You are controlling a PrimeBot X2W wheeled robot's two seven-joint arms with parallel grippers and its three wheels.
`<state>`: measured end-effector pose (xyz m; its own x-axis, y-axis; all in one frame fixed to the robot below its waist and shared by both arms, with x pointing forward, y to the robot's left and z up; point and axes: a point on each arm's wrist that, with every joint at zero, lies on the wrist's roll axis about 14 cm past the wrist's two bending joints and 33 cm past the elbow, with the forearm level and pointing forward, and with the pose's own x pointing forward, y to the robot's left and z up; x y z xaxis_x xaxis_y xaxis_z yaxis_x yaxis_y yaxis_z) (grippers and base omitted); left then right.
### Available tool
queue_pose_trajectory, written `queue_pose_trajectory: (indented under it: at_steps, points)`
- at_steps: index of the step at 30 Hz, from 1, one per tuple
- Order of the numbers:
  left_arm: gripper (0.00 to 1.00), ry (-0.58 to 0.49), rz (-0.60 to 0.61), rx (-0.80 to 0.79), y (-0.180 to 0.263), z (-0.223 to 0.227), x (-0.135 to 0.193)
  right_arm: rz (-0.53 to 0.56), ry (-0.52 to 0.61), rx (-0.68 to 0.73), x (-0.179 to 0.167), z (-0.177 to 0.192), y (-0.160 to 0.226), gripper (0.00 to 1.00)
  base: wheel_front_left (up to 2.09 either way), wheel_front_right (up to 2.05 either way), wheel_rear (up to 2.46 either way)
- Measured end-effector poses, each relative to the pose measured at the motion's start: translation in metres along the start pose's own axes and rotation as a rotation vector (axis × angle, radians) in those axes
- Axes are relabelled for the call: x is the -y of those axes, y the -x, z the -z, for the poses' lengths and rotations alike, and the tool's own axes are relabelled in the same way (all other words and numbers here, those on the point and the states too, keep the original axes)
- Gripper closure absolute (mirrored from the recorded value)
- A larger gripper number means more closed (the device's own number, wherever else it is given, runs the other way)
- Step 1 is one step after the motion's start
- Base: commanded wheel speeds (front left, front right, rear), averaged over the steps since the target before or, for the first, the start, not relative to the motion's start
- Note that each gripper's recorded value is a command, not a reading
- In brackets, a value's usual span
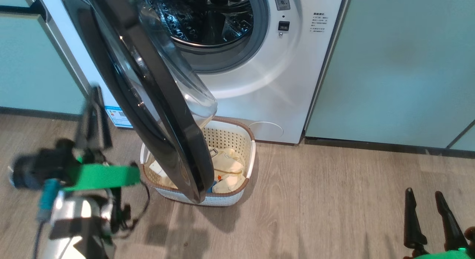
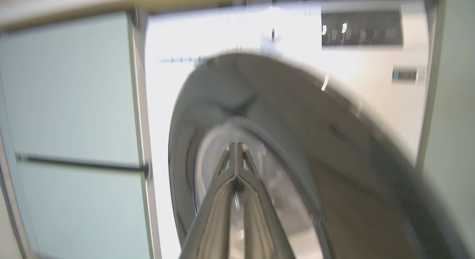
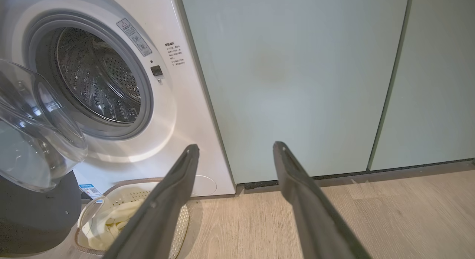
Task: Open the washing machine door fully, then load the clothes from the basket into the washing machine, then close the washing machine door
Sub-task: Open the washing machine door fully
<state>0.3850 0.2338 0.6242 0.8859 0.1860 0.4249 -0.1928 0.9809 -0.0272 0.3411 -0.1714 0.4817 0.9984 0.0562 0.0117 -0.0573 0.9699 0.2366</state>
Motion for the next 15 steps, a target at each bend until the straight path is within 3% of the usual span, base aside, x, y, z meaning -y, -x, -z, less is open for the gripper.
queue_pose_trajectory:
  at_steps: [7,11,15]
  points:
    - [1.00,-0.011,0.057,0.319,-0.016,-0.099,0.014,0.000,0.001,0.012,0.000,-0.004,0.001,0.00,0.00,0.00,0.00]
    - [1.00,0.046,0.208,0.404,-0.010,-0.127,0.055,0.002,0.002,0.017,0.000,-0.005,0.002,0.00,0.00,0.00,0.00]
    - [1.00,0.126,0.381,0.352,0.001,-0.124,0.102,0.004,0.002,0.022,0.001,-0.007,0.003,0.00,0.00,0.00,0.00]
